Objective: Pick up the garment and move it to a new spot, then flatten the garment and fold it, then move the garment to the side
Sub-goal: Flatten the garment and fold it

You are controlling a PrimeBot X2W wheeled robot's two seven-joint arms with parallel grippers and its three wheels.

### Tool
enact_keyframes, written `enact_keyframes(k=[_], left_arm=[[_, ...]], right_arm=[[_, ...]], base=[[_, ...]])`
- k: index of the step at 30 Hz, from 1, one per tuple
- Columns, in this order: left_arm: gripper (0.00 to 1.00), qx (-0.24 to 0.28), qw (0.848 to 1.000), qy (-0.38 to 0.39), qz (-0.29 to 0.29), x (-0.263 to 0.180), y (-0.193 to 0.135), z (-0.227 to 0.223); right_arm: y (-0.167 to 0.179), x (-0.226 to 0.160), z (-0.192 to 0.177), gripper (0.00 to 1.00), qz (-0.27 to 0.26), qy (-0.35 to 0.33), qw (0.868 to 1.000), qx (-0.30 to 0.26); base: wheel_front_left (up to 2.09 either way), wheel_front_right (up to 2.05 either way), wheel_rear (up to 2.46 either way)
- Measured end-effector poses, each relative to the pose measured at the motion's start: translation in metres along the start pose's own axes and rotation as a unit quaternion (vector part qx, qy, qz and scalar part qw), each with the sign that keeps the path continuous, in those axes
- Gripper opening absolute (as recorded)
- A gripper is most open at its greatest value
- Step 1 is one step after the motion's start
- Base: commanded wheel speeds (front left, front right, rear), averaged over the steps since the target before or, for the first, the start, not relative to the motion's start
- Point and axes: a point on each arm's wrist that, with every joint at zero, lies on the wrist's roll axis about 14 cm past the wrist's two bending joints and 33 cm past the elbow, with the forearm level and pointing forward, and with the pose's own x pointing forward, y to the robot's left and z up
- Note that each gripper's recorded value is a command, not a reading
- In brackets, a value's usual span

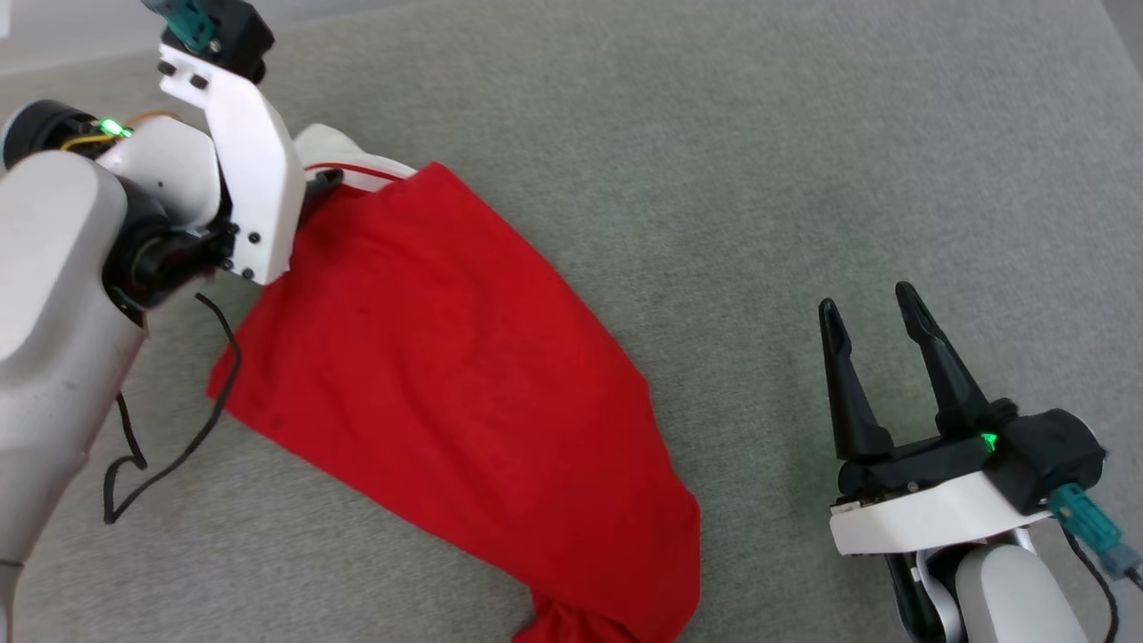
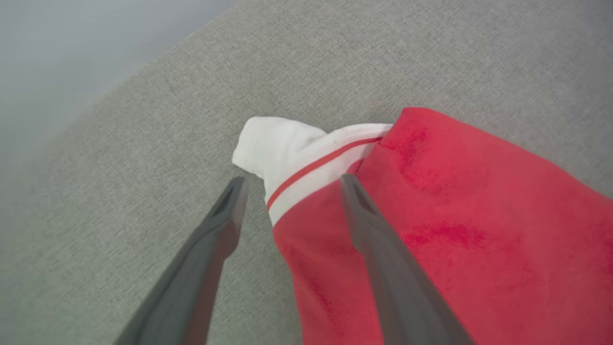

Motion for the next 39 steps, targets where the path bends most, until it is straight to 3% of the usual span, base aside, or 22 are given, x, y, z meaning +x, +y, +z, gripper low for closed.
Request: enact_keyframes(k=[4,5,6,7,12,16,24,30,37,38,39], left_arm=[[1.00,-0.001,1.000,0.025,-0.003,0.023,0.002,-0.010],[0.90,-0.001,0.998,0.056,-0.015,0.037,-0.004,-0.027],[0.19,-0.002,0.998,0.059,-0.020,0.040,-0.007,-0.030],[0.00,-0.008,0.998,0.055,-0.023,0.042,-0.008,-0.030],[0.00,-0.012,1.000,0.022,-0.019,0.037,-0.005,-0.024],[0.00,-0.011,0.998,-0.056,0.011,0.017,0.011,-0.002],[0.00,-0.037,0.977,-0.187,0.095,-0.052,0.041,0.013],[0.00,-0.079,0.955,-0.218,0.185,-0.110,0.066,-0.033],[0.00,-0.161,0.946,-0.176,0.217,-0.135,0.042,-0.130],[0.16,-0.175,0.945,-0.169,0.218,-0.135,0.036,-0.142],[0.46,-0.190,0.943,-0.164,0.219,-0.136,0.030,-0.154]], right_arm=[[-0.006,-0.002,-0.009,1.00,-0.006,0.016,1.000,-0.018],[-0.011,-0.004,-0.009,1.00,-0.015,0.017,1.000,-0.020],[-0.013,-0.004,-0.008,1.00,-0.017,0.015,1.000,-0.020],[-0.014,-0.004,-0.007,1.00,-0.019,0.015,1.000,-0.020],[-0.013,-0.001,-0.006,1.00,-0.017,0.012,1.000,-0.021],[-0.005,0.003,-0.004,1.00,-0.003,0.006,1.000,-0.021],[0.019,0.002,0.005,1.00,0.032,-0.009,0.999,-0.020],[0.043,0.000,0.015,1.00,0.065,-0.024,0.997,-0.015],[0.070,-0.003,0.021,1.00,0.103,-0.034,0.994,-0.010],[0.073,-0.003,0.023,1.00,0.107,-0.036,0.994,-0.009],[0.076,-0.004,0.024,1.00,0.112,-0.038,0.993,-0.009]], base=[[0.00,0.00,0.00],[0.00,0.00,0.00],[0.00,0.00,0.00],[0.00,0.00,0.00],[0.00,0.00,0.00],[0.00,0.00,0.00],[0.00,0.00,0.00],[0.00,0.00,0.00],[0.00,0.00,0.00],[0.00,0.00,0.00],[0.00,0.00,0.00]])
